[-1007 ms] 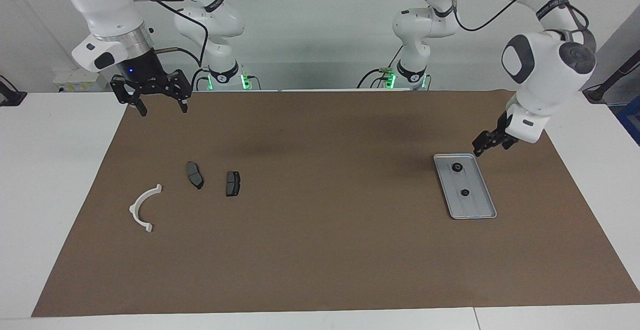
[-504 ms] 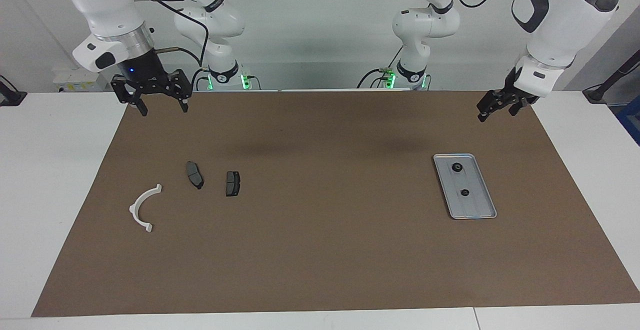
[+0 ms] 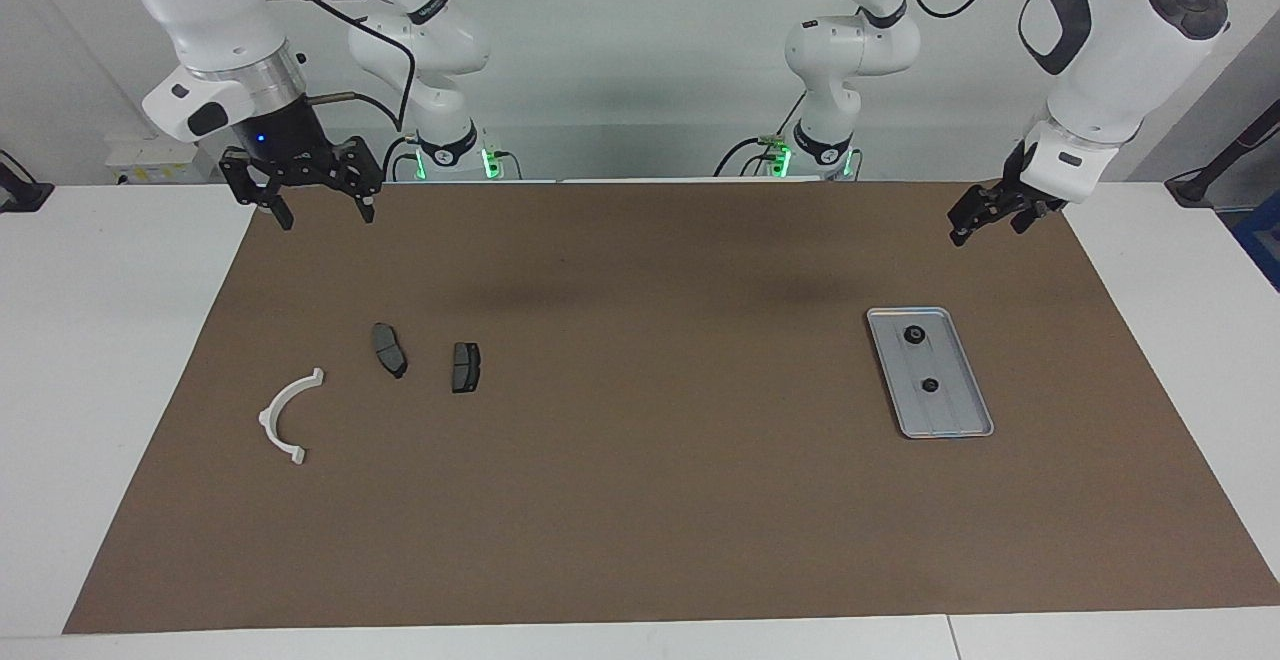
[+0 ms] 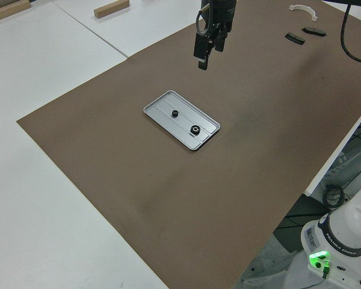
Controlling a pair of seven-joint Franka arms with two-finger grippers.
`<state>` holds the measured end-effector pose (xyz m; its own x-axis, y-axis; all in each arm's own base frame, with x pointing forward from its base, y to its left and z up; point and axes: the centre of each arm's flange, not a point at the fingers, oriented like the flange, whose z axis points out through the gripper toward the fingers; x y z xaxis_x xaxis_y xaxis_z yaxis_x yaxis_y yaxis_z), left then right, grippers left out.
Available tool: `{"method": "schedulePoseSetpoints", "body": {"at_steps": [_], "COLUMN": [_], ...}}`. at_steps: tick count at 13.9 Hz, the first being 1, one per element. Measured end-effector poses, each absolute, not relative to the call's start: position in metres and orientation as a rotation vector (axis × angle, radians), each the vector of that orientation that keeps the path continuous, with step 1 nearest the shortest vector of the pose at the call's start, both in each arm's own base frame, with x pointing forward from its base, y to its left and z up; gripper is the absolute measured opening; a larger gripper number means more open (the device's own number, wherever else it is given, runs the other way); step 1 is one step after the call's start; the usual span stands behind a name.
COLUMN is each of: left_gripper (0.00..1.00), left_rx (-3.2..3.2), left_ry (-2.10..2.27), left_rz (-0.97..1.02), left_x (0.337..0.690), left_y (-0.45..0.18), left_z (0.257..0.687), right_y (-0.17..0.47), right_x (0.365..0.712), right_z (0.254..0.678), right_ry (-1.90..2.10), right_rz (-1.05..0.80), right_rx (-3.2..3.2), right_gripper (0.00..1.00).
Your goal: Pick bearing gear from pile to tray
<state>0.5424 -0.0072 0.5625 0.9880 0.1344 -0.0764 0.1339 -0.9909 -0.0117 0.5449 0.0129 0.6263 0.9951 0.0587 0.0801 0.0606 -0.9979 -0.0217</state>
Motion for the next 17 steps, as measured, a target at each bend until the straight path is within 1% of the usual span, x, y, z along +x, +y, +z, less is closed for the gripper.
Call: {"method": "schedulePoseSetpoints", "body": {"at_steps": [5,10,17], "left_gripper": [1.00,1.00,1.00], "left_rx": [-3.128,-3.133,-3.133], "left_ry": [-0.206,-0.208,-0.196], "left_rz": [0.091,0.033,0.031], "left_x": [0.544,0.547,0.547], "left_y": [-0.008,-0.008,-0.012], "left_z": [0.566,0.584,0.585], "right_y": [0.012,0.011,0.011], "right_x": [0.544,0.544,0.544], "right_z": [0.627,0.627,0.628], "right_ry": [-0.090,-0.091,-0.091], "right_rz": [-0.120,-0.120,-0.123], "right_rx": [-3.114,-3.122,-3.122], "right_gripper": [1.00,1.00,1.00]}}
